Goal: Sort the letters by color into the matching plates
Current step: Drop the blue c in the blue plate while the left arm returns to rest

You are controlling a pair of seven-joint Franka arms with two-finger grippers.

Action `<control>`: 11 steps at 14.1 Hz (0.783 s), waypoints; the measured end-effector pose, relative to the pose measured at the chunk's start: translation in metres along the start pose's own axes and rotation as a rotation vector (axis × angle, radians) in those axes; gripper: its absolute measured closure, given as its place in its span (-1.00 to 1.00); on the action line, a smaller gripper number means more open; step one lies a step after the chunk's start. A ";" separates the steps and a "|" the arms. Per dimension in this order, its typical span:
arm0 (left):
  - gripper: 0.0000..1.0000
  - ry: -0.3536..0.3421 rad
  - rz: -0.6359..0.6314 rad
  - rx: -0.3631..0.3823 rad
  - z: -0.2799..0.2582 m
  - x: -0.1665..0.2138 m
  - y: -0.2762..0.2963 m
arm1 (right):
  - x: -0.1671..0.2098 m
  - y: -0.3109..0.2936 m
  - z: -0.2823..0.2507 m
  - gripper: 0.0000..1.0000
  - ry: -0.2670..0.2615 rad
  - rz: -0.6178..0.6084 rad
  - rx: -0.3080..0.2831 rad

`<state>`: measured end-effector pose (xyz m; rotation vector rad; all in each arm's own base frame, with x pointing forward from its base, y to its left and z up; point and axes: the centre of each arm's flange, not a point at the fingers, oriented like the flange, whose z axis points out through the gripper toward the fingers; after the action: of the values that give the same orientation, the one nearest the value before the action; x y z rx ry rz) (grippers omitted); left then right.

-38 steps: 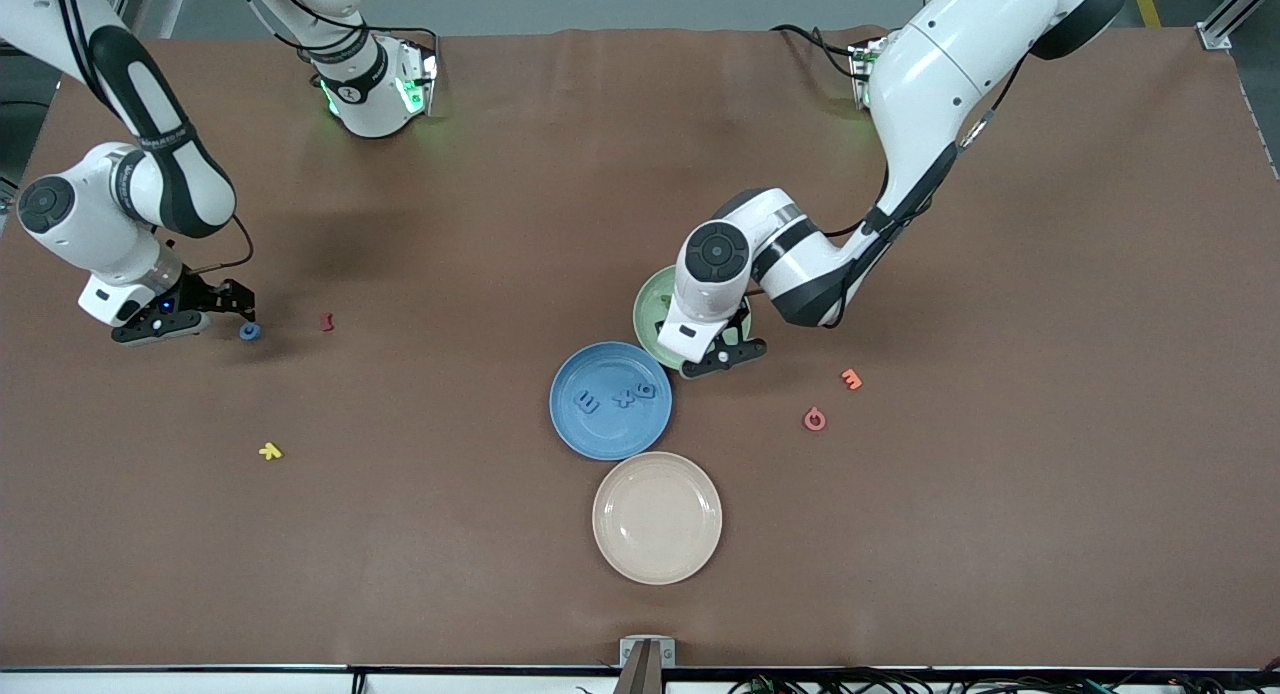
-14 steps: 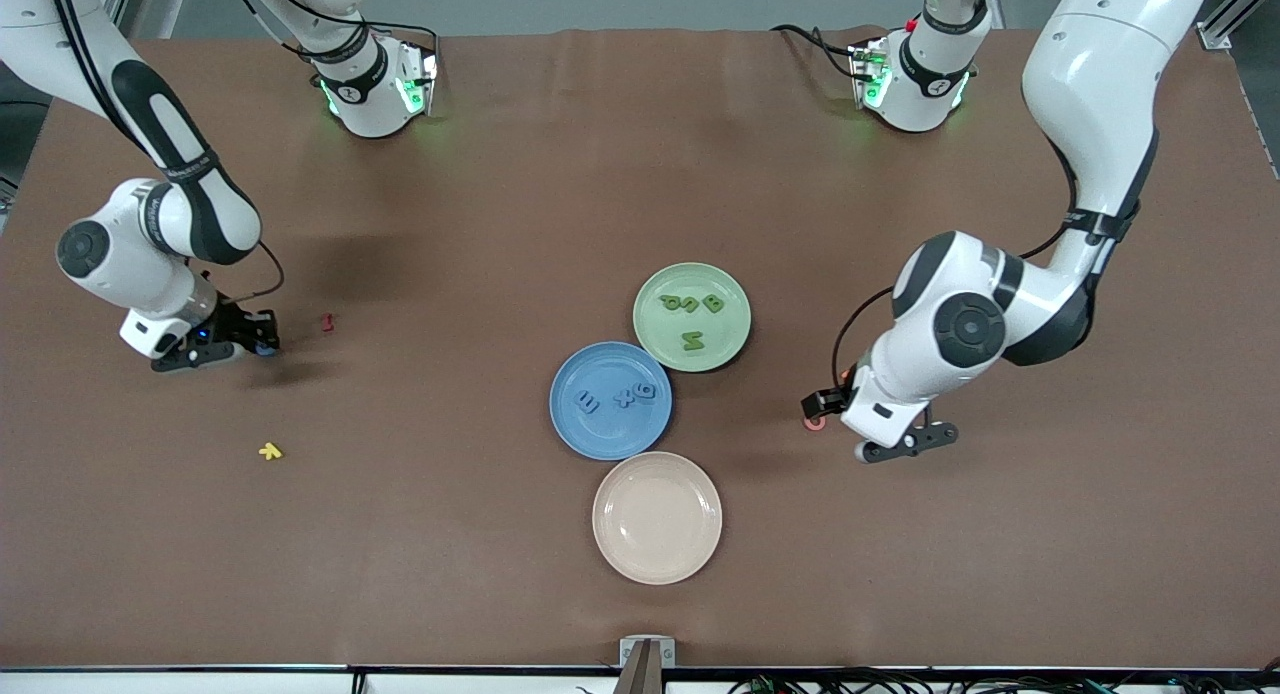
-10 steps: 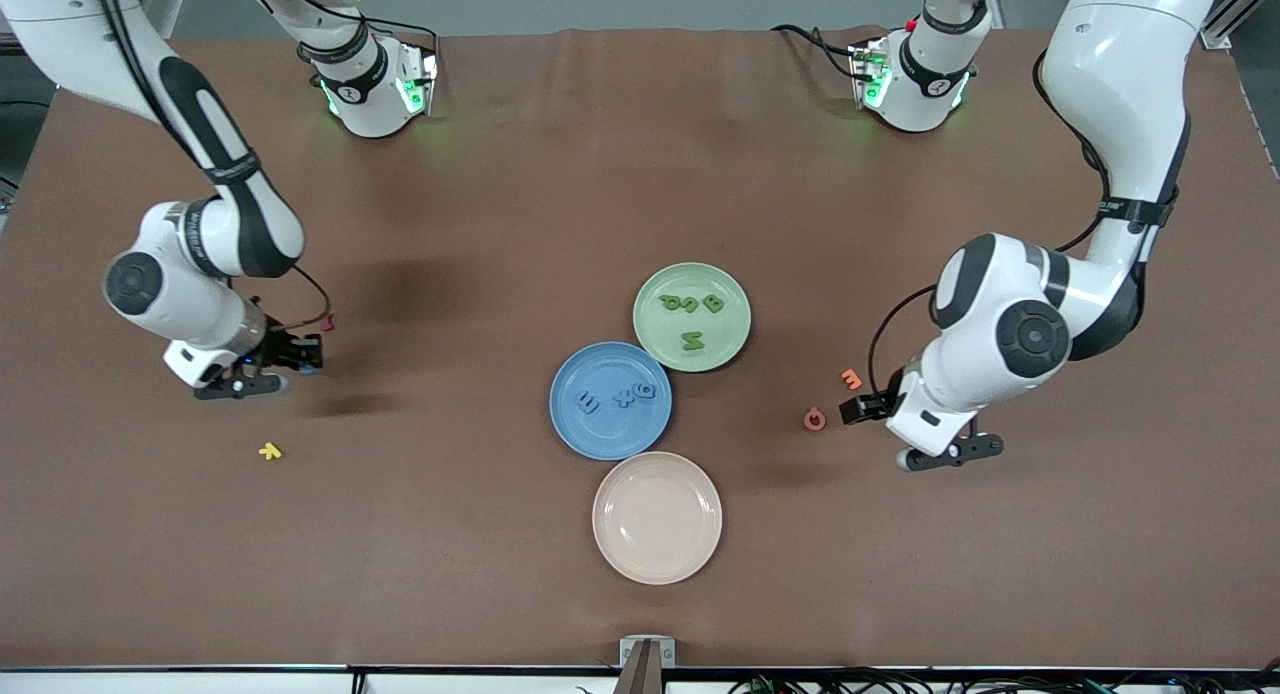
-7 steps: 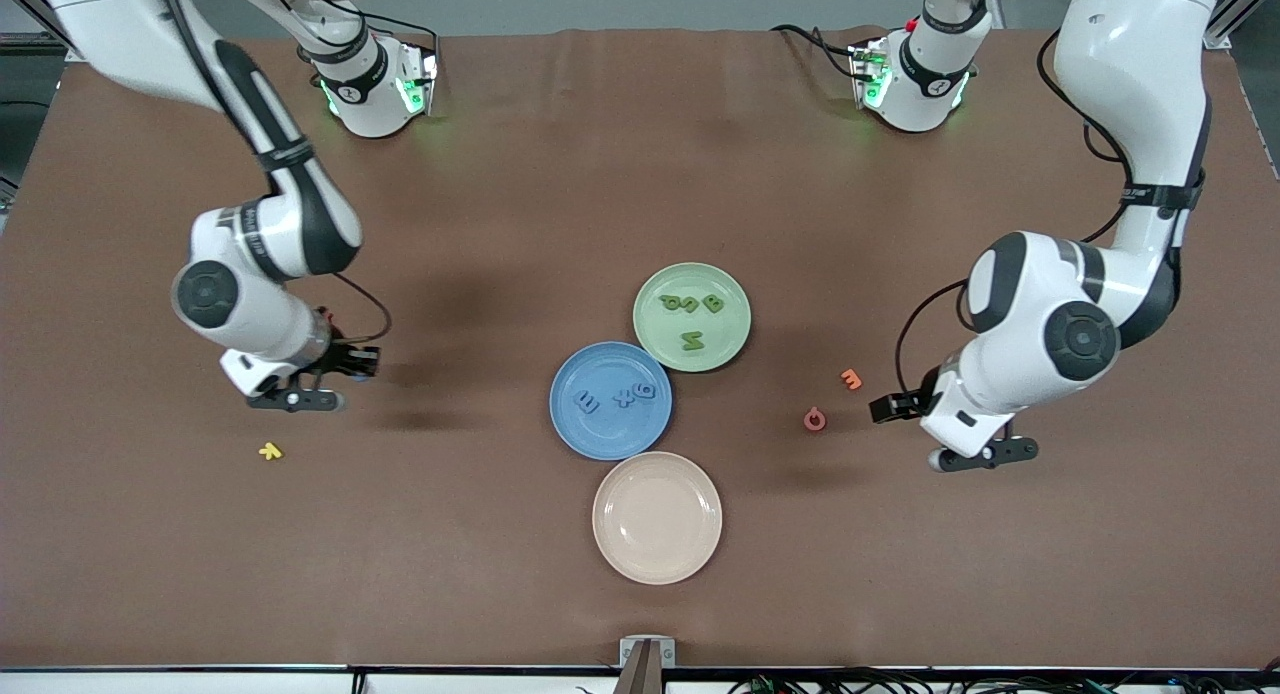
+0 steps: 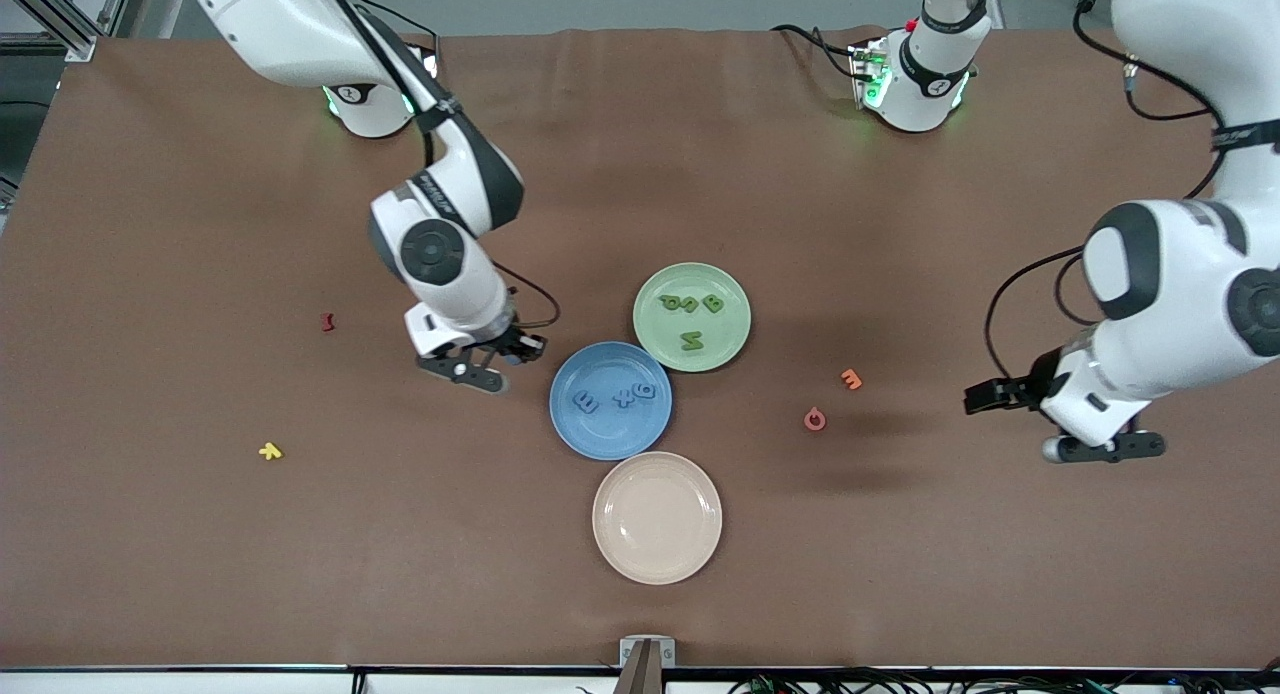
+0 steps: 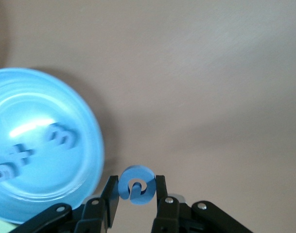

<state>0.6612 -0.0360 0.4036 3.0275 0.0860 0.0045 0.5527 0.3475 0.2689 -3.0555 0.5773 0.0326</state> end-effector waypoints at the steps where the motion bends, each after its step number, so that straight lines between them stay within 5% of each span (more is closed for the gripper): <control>1: -0.93 0.007 -0.004 -0.006 -0.021 -0.003 -0.012 | -0.006 -0.016 0.007 0.30 -0.004 0.030 0.007; 7: -0.99 0.022 0.042 0.034 -0.162 -0.066 -0.022 | -0.011 -0.062 0.028 0.30 -0.012 0.160 0.040; 11: -0.99 0.052 0.076 0.037 -0.200 -0.090 -0.007 | -0.018 -0.074 0.019 -0.37 -0.004 0.178 0.058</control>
<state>0.5695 -0.0118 0.6020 3.0658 -0.0249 0.0891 0.5627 0.4241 0.2525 -2.9381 0.8328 0.0261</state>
